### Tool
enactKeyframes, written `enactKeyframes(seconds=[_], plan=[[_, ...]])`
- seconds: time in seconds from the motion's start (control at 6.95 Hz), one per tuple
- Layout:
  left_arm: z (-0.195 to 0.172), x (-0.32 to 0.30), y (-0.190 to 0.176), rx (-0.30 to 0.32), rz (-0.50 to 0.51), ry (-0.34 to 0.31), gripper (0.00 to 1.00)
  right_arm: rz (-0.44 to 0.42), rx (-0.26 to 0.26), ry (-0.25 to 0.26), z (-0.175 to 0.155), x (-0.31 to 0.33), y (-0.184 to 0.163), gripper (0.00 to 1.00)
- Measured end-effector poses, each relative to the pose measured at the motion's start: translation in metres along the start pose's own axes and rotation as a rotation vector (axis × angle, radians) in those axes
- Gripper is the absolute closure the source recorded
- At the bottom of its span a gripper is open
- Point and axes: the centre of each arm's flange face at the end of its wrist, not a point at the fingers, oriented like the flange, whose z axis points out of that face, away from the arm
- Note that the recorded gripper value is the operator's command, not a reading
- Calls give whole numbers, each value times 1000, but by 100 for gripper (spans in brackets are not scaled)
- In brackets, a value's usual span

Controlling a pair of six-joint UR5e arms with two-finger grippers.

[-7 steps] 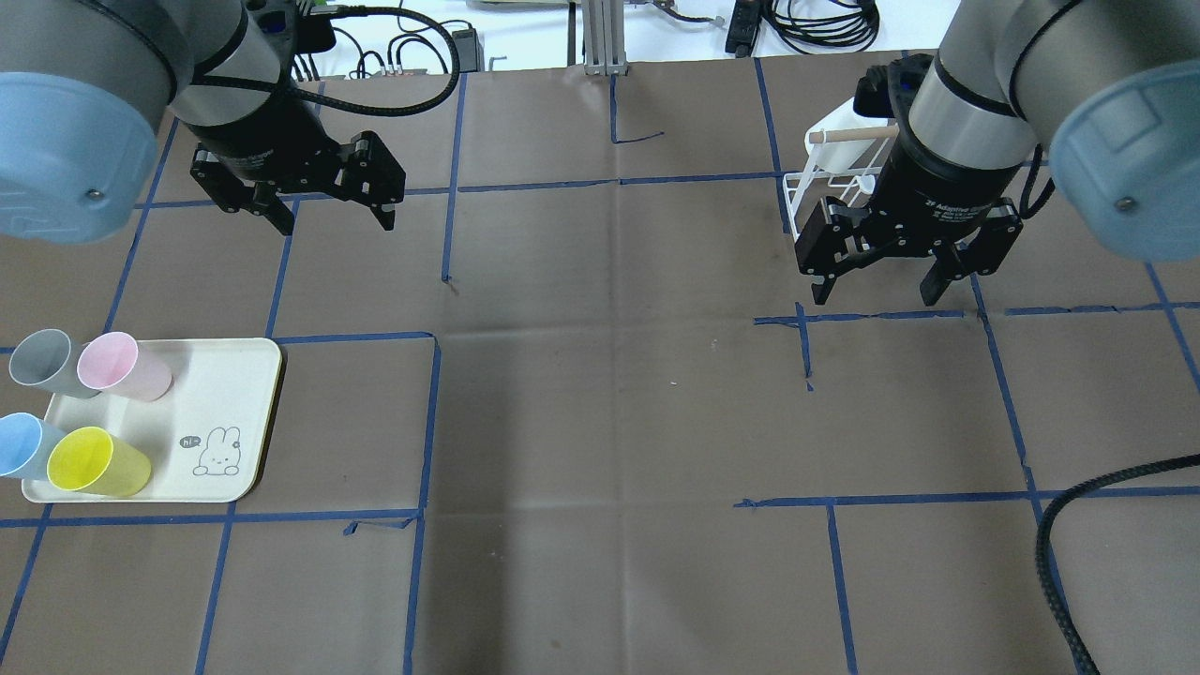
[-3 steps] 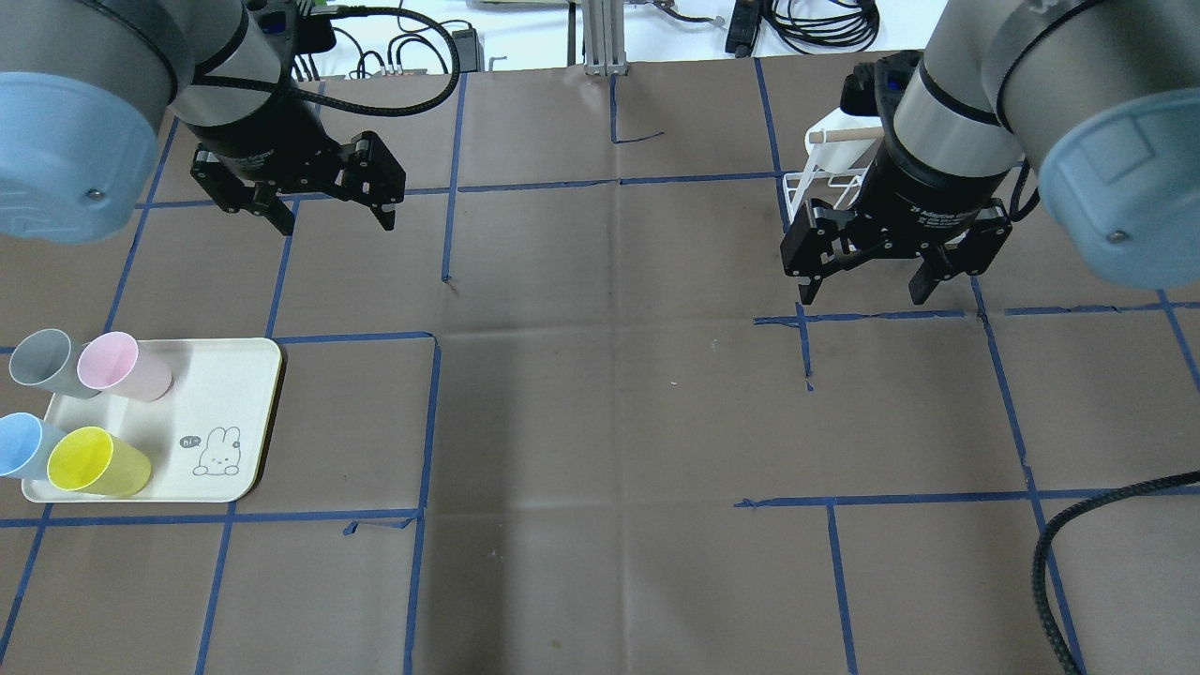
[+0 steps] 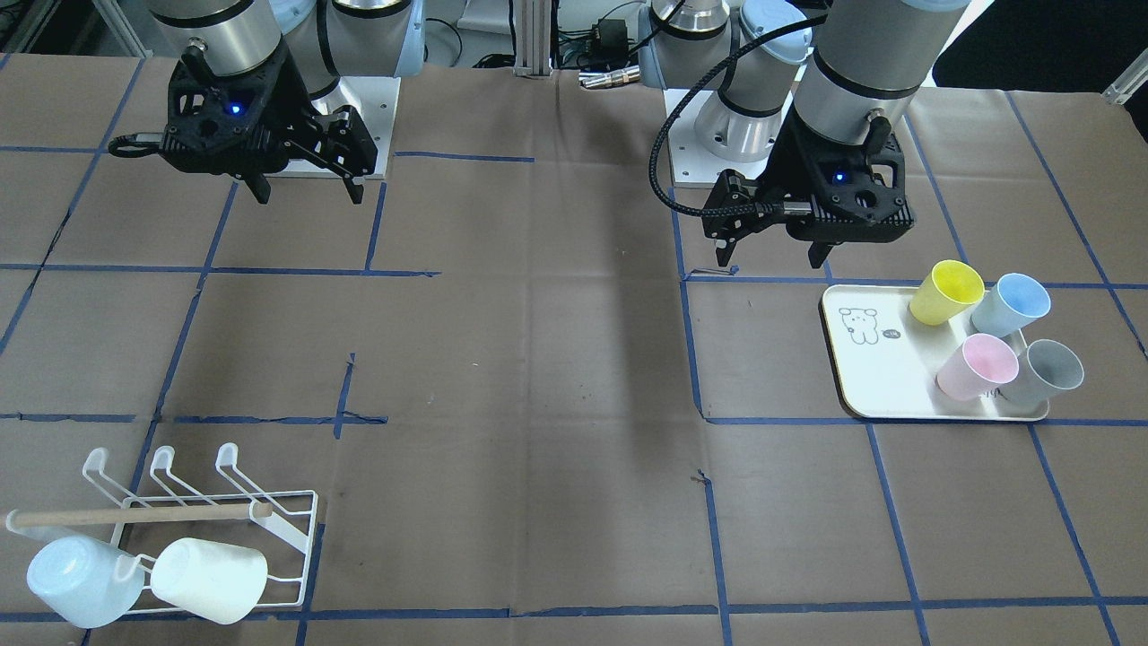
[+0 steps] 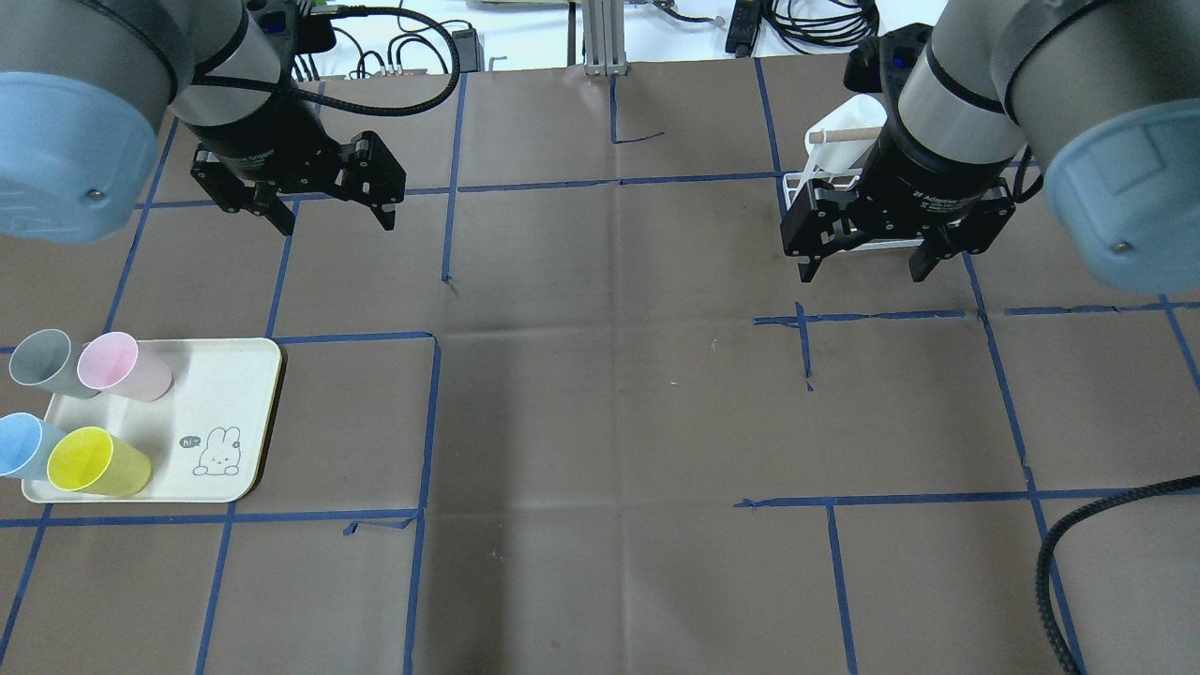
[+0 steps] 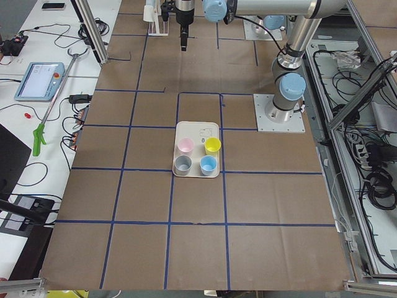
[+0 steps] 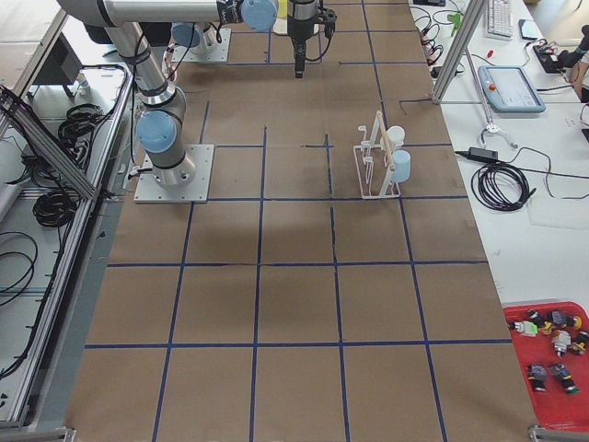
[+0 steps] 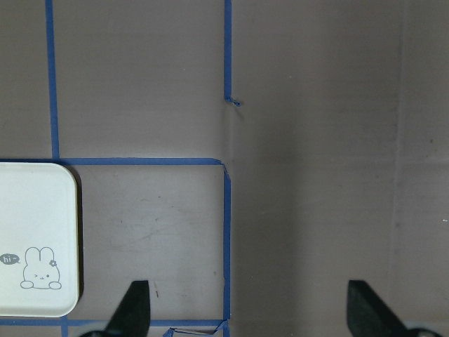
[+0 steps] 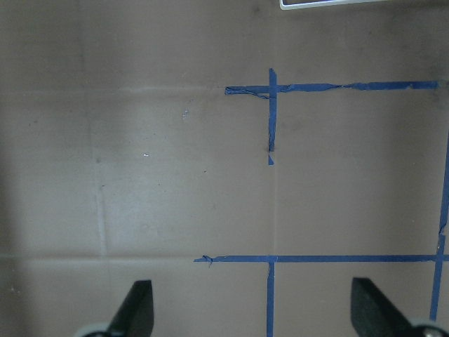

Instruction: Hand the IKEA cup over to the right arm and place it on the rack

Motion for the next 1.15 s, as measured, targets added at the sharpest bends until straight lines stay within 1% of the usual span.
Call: enactKeyframes(seconds=[0.58,1.15], plan=[[0,0,0,0,0,1,1,-3,13,-1,1,2,-7,0],[0,0,0,0,0,1,1,-1,21,-1,-1,3,-7,0]])
